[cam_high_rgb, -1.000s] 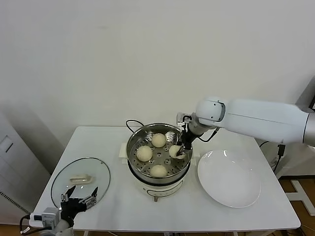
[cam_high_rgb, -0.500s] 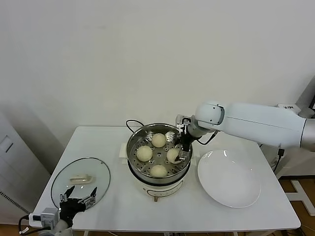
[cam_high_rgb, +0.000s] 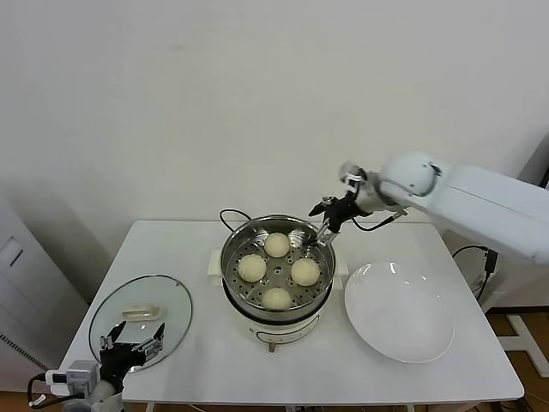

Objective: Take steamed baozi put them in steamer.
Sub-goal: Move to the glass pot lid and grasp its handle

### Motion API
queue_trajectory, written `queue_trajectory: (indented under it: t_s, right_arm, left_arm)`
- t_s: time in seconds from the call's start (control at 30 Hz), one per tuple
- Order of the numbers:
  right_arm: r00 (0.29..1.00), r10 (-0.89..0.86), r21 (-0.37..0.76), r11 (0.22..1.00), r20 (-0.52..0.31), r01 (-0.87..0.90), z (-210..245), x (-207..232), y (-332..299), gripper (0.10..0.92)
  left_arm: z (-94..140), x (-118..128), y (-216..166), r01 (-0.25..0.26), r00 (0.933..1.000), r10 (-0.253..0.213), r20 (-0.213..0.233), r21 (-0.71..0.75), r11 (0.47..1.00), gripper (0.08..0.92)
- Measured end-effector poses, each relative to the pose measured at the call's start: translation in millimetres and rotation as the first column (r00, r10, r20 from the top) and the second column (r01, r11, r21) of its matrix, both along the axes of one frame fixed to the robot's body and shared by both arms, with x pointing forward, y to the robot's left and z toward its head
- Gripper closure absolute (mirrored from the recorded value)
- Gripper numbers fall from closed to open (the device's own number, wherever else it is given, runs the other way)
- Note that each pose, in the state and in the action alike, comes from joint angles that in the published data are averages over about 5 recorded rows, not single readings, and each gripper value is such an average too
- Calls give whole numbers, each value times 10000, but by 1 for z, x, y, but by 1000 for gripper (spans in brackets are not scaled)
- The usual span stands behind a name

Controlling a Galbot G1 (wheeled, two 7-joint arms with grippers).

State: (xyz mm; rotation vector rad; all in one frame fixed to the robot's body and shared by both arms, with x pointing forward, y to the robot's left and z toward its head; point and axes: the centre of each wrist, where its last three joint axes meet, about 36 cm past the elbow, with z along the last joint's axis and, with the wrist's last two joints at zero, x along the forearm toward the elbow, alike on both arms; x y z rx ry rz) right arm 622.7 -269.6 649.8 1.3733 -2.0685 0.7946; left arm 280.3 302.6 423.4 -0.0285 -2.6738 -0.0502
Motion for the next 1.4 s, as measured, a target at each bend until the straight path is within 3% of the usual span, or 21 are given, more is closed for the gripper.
queue_trajectory:
  t_s: [0.23, 0.5, 0.7, 0.97, 1.2, 1.4]
  right_arm:
    - [9790, -1497, 2589, 9596, 1381, 1102, -30, -25, -48, 200]
    - [8884, -3859, 4973, 8379, 2486, 2248, -81, -55, -74, 200]
    - [7921, -5540, 6310, 7166, 2563, 2971, -128, -82, -81, 200]
    - [6659, -7226, 7346, 5522, 1857, 3943, -192, -132, -88, 200]
    - [5742, -8120, 7574, 4395, 1050, 4830, -244, -182, -96, 200]
    - [5112, -8582, 7609, 3625, 473, 5381, -273, -217, -100, 200]
  left_arm:
    - [1, 3, 2, -98, 9998, 100, 151, -81, 9999, 177]
    - [2, 5, 1, -138, 9993, 142, 352, -106, 9998, 177]
    - [0, 5, 4, -29, 9988, 20, 497, 194, 9998, 177]
    - [-7, 5, 15, 158, 9951, -287, 951, 1338, 9909, 177]
    - [-24, 3, 31, 449, 9822, -1050, 1561, 3477, 9365, 177]
    - [-48, -2, 46, 654, 9616, -2088, 1779, 5907, 8042, 177]
